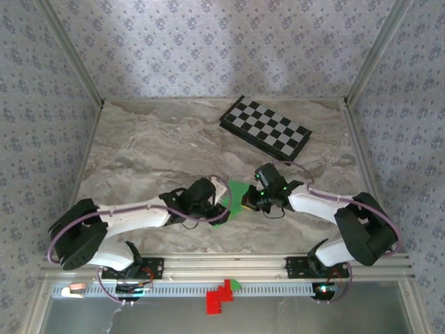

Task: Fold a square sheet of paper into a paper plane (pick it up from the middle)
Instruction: Fold the wing for the fifth time at the center of the table.

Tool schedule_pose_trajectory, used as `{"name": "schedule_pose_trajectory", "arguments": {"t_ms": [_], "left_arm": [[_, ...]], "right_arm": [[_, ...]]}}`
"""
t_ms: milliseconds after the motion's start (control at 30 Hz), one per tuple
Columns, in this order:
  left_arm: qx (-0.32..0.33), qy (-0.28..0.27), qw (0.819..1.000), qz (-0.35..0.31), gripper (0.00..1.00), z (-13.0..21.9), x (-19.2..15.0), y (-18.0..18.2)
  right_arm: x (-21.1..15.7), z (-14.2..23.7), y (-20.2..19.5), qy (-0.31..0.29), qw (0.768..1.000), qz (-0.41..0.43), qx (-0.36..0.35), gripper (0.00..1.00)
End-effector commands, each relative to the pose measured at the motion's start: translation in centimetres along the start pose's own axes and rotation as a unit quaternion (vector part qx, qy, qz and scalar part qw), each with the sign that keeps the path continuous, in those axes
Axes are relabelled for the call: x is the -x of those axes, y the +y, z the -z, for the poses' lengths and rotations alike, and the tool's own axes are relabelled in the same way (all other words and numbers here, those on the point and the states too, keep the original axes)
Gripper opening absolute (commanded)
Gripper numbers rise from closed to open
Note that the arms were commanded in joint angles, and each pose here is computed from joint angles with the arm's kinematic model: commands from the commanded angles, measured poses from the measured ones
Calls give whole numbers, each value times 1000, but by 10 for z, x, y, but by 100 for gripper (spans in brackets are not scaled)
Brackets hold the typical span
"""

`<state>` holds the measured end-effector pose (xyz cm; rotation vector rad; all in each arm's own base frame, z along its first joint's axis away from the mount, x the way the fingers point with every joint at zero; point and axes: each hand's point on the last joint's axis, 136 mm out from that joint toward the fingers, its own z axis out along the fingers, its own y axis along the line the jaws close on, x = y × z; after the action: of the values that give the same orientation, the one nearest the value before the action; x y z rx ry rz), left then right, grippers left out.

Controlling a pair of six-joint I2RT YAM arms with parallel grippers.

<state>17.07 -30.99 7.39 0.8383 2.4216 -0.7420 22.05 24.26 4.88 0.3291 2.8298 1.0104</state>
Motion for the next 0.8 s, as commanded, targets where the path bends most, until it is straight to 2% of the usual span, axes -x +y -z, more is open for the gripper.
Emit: {"name": "schedule_pose_trajectory", "arguments": {"t_ms": [0,333,767], "left_arm": [[55,-22,996,-70,45,1,2,10],[115,-8,979,-166,56,-16,-1,-2],[179,7,963,-201,60,-35,2,10]], "right_arm": [[-1,4,3,3,999,-32,18,0],[3,8,10,4,997,-59,44,0],[2,7,9,4,996,-71,56,0]]}}
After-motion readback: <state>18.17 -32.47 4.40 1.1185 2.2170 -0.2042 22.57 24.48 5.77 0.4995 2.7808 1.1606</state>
